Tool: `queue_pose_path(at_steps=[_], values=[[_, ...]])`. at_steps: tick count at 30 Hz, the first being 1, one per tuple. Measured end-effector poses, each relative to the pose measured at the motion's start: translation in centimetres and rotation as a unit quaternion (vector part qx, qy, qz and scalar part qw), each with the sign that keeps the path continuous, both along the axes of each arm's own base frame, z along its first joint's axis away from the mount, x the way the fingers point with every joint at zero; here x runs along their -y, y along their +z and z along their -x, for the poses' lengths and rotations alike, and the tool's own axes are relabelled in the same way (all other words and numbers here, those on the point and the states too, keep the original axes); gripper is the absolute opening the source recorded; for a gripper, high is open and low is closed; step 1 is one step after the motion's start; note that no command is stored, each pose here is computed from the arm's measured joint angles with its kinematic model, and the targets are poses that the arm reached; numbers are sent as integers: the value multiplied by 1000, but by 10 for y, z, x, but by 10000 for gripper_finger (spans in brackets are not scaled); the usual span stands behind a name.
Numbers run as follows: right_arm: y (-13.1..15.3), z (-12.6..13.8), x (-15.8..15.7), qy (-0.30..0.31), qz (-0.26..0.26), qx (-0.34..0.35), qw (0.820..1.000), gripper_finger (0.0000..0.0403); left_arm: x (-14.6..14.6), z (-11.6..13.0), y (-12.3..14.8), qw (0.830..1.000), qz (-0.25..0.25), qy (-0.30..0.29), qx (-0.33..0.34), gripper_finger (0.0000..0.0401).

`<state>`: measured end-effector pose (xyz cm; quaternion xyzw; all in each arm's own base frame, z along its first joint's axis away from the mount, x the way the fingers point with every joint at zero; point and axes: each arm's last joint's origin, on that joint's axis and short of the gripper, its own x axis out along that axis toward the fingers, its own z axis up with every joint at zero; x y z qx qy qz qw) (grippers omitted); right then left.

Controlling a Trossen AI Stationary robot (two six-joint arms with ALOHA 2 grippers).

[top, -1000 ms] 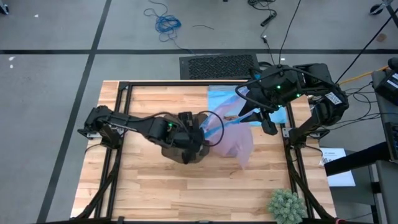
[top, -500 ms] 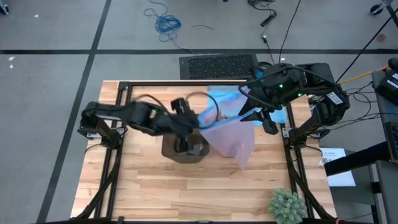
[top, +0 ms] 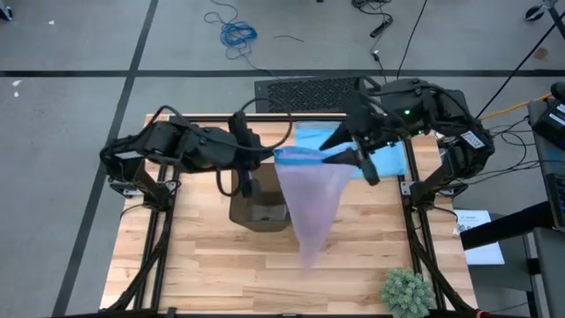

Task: Place trash/remove bag and relplace
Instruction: Close the trash bag

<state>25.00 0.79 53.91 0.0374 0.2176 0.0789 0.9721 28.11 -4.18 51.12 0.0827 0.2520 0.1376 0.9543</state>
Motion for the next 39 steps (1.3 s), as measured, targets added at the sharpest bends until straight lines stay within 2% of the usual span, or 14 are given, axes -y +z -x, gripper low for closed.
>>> queue_pose_path(at_steps=[7,12,19,28,30,32,34,37,39], values=[[-30,-51,0,-24,-13,-56,998,234,-10,-2,-1,1000,-7,12,-9,0],[-36,-68,2,-35,-11,-50,998,277,-10,-2,-3,1000,-1,1,-17,0],[-32,-63,11,-99,-11,-46,994,286,-9,-2,-3,1000,2,0,-15,0],[-66,-96,18,-79,11,-118,990,284,-10,-2,-2,1000,-1,2,-11,0],[-70,-100,17,-65,4,-125,990,269,-10,-2,-2,1000,-2,2,-11,0],[-73,-103,17,-64,5,-131,989,234,-10,-2,-2,1000,-2,3,-11,0],[-72,-102,17,-63,7,-129,990,176,-10,-2,-2,1000,-2,3,-10,0],[-70,-100,17,-59,15,-123,990,58,-10,-2,-2,1000,-3,5,-10,0],[-70,-100,17,-52,27,-125,990,18,-10,-2,-1,1000,-6,8,-10,0]])
